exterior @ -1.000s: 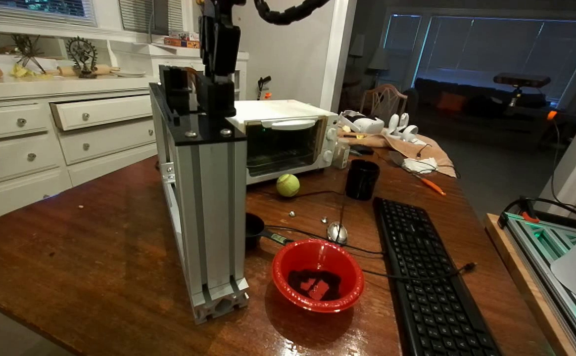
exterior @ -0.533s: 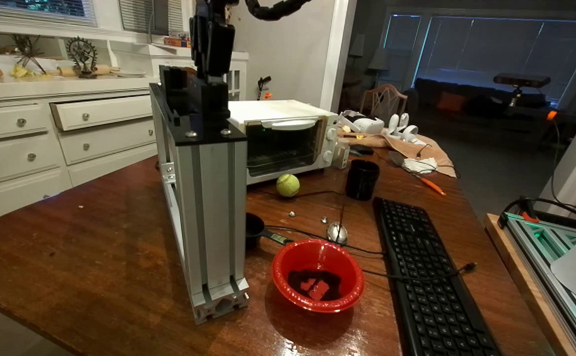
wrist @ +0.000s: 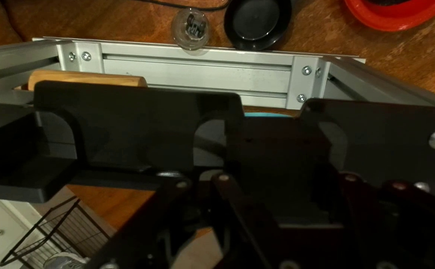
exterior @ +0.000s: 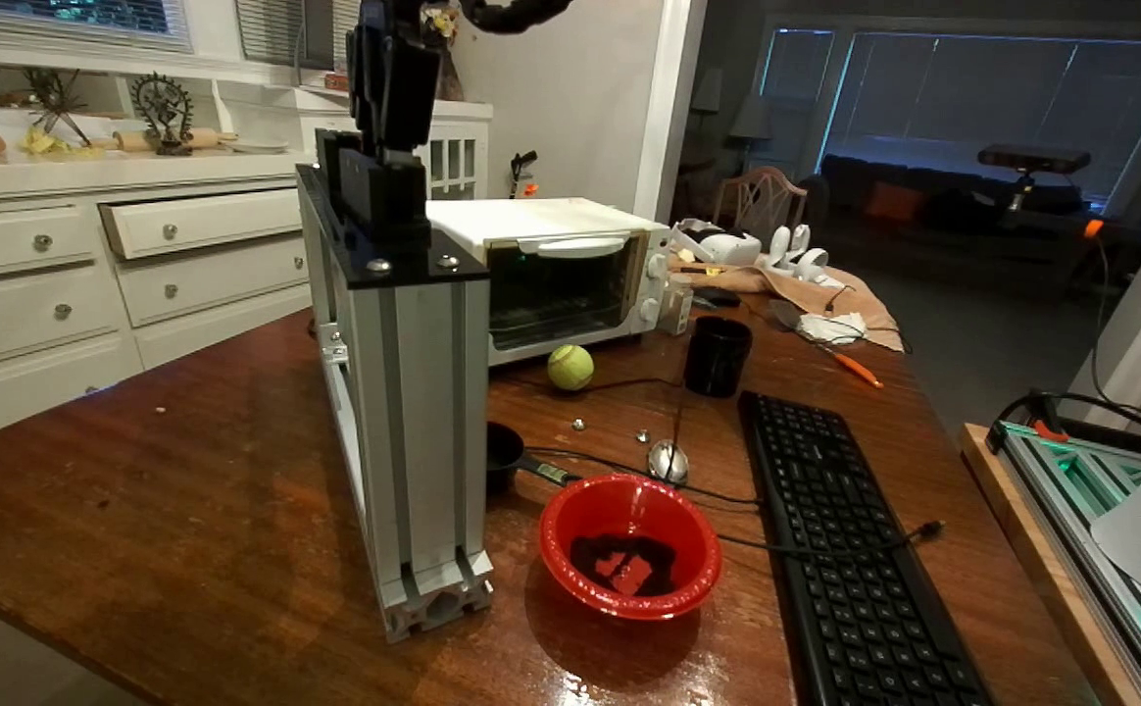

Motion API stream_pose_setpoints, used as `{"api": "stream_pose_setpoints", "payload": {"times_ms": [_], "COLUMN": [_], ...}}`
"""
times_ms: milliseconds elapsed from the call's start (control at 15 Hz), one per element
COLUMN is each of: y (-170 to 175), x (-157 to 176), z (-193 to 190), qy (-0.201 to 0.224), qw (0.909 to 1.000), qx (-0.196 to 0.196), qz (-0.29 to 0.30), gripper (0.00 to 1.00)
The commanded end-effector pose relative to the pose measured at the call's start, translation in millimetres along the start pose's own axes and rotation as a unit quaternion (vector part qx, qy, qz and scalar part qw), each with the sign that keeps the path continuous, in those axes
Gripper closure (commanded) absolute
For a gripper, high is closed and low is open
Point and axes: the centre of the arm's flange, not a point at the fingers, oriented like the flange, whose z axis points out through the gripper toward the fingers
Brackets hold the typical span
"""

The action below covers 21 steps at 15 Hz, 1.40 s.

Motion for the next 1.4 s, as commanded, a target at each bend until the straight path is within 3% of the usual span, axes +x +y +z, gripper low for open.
{"api": "stream_pose_setpoints", "payload": {"times_ms": [0, 67, 133, 200, 467, 1000, 1200, 1333], "y": [8.0, 7.6, 7.0, 5.7, -2.7, -27.8, -36.3, -40.1], "x": [11.4, 12.2, 12.2, 11.5, 5.5, -31.3, -63.7, -92.5], "z": [0.2, 0.3, 0.3, -0.7, -8.8, -60.1, -86.1, -92.2], "qy": [0.005, 0.005, 0.003, 0.001, -0.022, -0.074, -0.060, -0.045], "qw": [0.9998, 0.9998, 0.9998, 0.9999, 0.9996, 0.9950, 0.9920, 0.9846], "qx": [0.010, 0.009, 0.008, 0.007, -0.007, -0.028, -0.040, -0.042], "qz": [-0.013, -0.016, -0.017, -0.013, 0.014, 0.061, 0.104, 0.163], "gripper": [0.77, 0.77, 0.27, 0.25, 0.00, 0.00, 0.00, 0.00]}}
